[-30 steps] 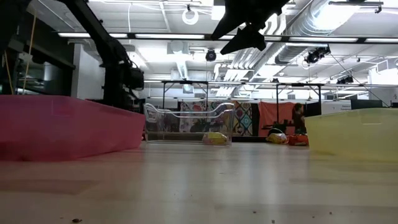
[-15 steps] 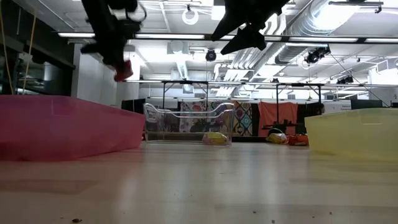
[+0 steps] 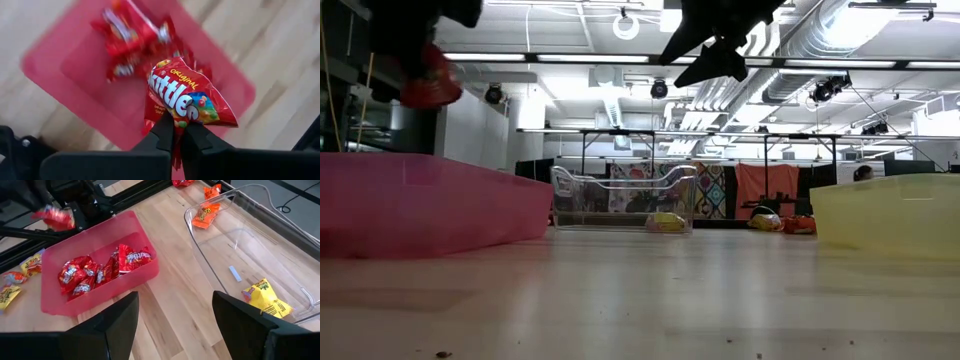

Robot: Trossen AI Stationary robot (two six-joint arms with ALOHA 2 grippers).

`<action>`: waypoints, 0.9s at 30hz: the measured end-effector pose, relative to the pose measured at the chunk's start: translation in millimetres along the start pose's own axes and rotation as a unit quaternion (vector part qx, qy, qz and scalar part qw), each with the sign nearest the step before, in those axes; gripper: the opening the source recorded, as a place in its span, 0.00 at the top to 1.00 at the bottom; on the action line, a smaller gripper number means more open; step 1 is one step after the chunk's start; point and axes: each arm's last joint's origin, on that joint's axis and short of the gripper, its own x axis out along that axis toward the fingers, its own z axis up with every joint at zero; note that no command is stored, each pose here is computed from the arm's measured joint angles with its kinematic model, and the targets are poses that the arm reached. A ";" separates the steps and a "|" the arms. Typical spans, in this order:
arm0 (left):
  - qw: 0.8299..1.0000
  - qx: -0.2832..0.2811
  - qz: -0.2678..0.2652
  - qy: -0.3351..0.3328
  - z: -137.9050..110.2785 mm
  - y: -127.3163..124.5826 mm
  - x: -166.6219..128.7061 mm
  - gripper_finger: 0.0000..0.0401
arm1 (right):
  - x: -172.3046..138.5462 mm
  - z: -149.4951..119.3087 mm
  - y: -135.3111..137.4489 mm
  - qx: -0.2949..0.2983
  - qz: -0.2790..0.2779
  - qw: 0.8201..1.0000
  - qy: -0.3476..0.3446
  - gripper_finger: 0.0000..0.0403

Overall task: Sort candy
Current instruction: Put the red candy into the red bin

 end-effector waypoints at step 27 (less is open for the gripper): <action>0.997 0.080 -0.016 -0.012 3.9 6.2 29.6 0.55 | -42.3 -12.4 6.4 0.074 0.187 0.966 0.161 0.39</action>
